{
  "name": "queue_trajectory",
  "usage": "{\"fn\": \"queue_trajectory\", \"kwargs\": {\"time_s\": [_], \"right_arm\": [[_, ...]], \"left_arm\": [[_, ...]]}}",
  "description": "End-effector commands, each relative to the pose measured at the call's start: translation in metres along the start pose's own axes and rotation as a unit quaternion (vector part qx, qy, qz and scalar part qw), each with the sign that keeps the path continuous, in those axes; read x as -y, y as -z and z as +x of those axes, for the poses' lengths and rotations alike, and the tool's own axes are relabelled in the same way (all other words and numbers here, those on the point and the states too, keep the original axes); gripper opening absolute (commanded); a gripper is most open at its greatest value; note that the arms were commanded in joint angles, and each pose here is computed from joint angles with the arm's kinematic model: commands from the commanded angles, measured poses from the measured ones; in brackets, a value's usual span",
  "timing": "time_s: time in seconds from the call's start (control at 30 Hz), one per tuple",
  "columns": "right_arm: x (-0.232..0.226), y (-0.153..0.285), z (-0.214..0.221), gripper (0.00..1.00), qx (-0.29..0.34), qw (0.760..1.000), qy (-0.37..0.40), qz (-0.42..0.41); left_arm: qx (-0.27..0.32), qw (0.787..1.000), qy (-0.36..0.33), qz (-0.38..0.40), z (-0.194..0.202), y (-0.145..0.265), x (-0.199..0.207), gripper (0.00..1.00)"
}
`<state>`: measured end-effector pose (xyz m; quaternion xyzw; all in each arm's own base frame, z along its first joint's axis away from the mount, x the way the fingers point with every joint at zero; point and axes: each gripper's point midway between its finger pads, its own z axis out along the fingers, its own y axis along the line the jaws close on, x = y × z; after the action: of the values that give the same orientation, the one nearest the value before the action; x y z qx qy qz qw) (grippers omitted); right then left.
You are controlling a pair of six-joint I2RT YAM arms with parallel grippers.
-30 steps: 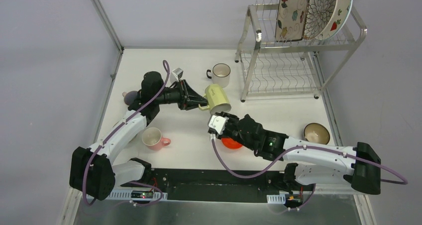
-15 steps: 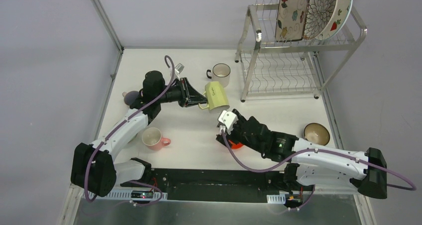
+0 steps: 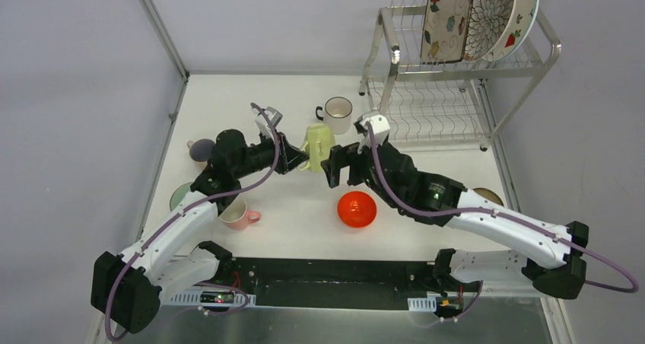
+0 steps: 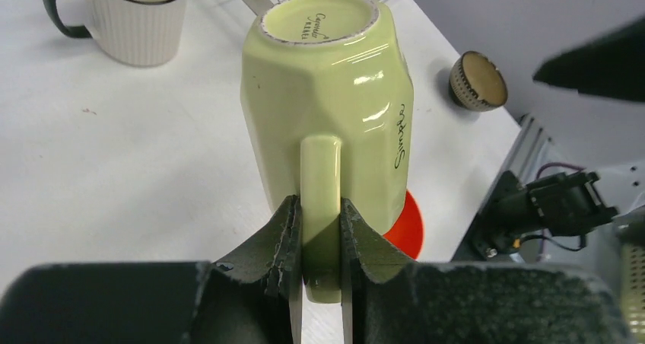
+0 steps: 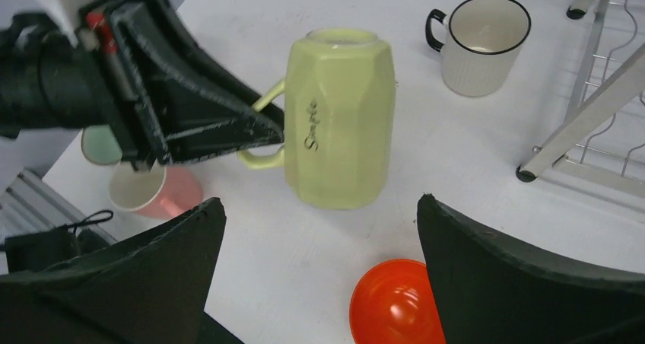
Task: Load the mixed dishes into the dish rack
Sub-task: Position the cup upside down at the center of the board.
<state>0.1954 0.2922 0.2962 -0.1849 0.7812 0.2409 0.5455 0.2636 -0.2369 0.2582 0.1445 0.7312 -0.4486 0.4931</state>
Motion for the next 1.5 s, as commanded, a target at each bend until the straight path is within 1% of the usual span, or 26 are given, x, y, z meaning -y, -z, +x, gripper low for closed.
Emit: {"fn": "queue_trajectory", "kwargs": {"time_s": [0.0, 0.1, 0.17, 0.4, 0.6, 0.73, 0.83, 1.0, 1.2, 1.27, 1.37, 1.47], "right_arm": [[0.011, -0.013, -0.008, 0.99, -0.029, 0.994, -0.089, 0.052], [0.012, -0.026, -0.011, 0.99, -0.047, 0.992, -0.105, 0.061], [0.015, -0.033, -0.011, 0.99, -0.061, 0.989, -0.116, 0.071], [0.023, -0.05, 0.011, 0.99, -0.096, 0.979, -0.156, 0.087], [0.04, -0.05, 0.022, 0.98, -0.096, 0.973, -0.177, 0.111], [0.055, -0.04, 0.023, 0.97, -0.079, 0.969, -0.192, 0.134], [0.063, -0.031, 0.023, 0.97, -0.071, 0.968, -0.196, 0.139], [0.077, -0.016, 0.022, 0.97, -0.054, 0.968, -0.194, 0.152], [0.084, -0.007, 0.022, 0.99, -0.052, 0.968, -0.188, 0.157], [0.086, -0.006, 0.024, 0.99, -0.055, 0.968, -0.186, 0.16], [0.087, -0.006, 0.027, 0.99, -0.063, 0.968, -0.178, 0.163], [0.087, -0.008, 0.031, 0.99, -0.07, 0.968, -0.175, 0.165]], "left_arm": [[0.112, 0.982, -0.153, 0.016, -0.049, 0.005, 0.014, 0.0], [0.128, 0.975, -0.179, 0.025, -0.047, 0.006, 0.018, 0.0], [0.127, 0.971, -0.199, 0.02, -0.044, 0.004, 0.017, 0.0], [0.137, 0.96, -0.237, -0.067, -0.037, -0.008, -0.005, 0.0], [0.137, 0.954, -0.206, -0.17, -0.017, -0.029, -0.041, 0.0], [0.128, 0.952, -0.164, -0.225, 0.004, -0.039, -0.066, 0.0], [0.112, 0.945, -0.13, -0.279, 0.022, -0.043, -0.088, 0.0], [0.091, 0.936, -0.112, -0.32, 0.048, -0.046, -0.11, 0.0], [0.054, 0.937, -0.1, -0.33, 0.074, -0.053, -0.118, 0.0], [0.045, 0.938, -0.093, -0.332, 0.08, -0.052, -0.118, 0.06], [0.031, 0.938, -0.083, -0.335, 0.088, -0.05, -0.116, 0.17], [0.019, 0.94, -0.067, -0.334, 0.097, -0.048, -0.116, 0.22]]}}
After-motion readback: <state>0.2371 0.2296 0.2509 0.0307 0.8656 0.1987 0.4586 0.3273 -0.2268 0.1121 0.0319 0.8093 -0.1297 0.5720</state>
